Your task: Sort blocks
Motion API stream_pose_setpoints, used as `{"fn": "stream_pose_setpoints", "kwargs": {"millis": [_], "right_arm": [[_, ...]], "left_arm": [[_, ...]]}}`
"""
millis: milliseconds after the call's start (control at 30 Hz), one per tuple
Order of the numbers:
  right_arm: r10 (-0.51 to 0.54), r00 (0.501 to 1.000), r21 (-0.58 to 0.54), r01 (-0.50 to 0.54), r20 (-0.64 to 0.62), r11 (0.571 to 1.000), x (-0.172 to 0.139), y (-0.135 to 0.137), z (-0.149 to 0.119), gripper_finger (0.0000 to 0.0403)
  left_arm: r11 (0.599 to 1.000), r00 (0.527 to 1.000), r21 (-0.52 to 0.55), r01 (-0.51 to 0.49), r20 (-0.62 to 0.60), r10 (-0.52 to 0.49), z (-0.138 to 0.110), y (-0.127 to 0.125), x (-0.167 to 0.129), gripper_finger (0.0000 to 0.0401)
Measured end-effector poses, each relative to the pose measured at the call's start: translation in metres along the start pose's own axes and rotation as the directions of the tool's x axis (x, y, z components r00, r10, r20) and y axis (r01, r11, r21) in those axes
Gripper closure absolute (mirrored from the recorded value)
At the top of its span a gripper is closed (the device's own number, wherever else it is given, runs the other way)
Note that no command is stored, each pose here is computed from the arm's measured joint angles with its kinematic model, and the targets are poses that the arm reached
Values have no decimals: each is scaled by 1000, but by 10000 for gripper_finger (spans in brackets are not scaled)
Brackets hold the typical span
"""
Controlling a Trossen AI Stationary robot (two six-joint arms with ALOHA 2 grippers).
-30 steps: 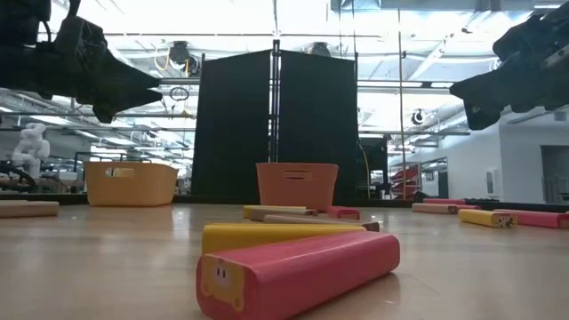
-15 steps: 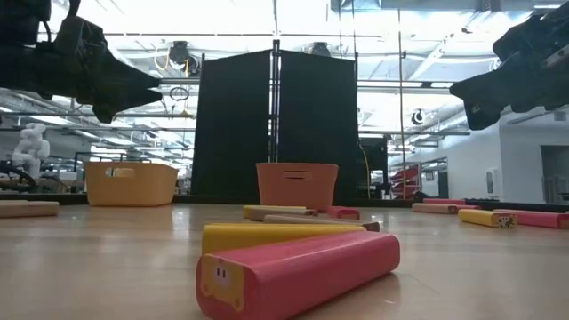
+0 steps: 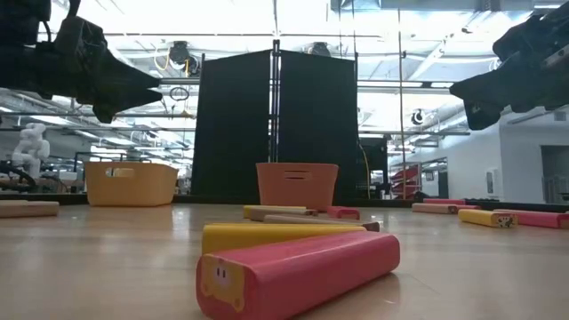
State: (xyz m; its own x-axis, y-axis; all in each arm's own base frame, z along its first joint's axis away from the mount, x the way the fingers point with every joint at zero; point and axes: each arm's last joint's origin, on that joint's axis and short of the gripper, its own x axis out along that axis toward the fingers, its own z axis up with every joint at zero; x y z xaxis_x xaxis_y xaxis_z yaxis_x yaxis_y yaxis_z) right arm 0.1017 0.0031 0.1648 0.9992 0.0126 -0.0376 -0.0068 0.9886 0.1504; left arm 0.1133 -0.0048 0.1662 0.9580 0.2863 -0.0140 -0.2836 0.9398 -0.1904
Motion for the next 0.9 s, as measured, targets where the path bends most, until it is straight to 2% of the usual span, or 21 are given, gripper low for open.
{"fn": "stream_pose_setpoints", "kwargs": {"millis": [133, 267, 400, 533, 667, 767, 900], "right_arm": [[0, 1000, 108, 0, 1, 994, 0, 0, 0, 403], [0, 1000, 135, 0, 1, 991, 0, 0, 0, 403], [3, 1000, 232, -8, 24, 973, 0, 0, 2, 403], [12, 995, 248, -36, 95, 968, 0, 1, 9, 403], [3, 991, 254, -38, 136, 966, -1, 1, 13, 403], [-69, 991, 269, 36, 116, 963, 0, -1, 11, 397], [-199, 980, 286, 184, 26, 941, 1, -6, 8, 359]], "left_arm": [[1000, 1000, 0, 0, -1, 0, 0, 0, 0, 217], [1000, 1000, 1, 0, 0, 0, 0, 0, 0, 217], [1000, 1000, -14, 1, 4, -1, 0, 0, 0, 217], [987, 999, -158, 38, 0, -38, 0, -1, 0, 217], [991, 999, -130, 30, 28, -26, 3, -1, 0, 217], [981, 998, -186, 53, 46, -45, 5, -2, 0, 217], [967, 990, -215, 138, 24, -136, 4, -5, 0, 217]]}}
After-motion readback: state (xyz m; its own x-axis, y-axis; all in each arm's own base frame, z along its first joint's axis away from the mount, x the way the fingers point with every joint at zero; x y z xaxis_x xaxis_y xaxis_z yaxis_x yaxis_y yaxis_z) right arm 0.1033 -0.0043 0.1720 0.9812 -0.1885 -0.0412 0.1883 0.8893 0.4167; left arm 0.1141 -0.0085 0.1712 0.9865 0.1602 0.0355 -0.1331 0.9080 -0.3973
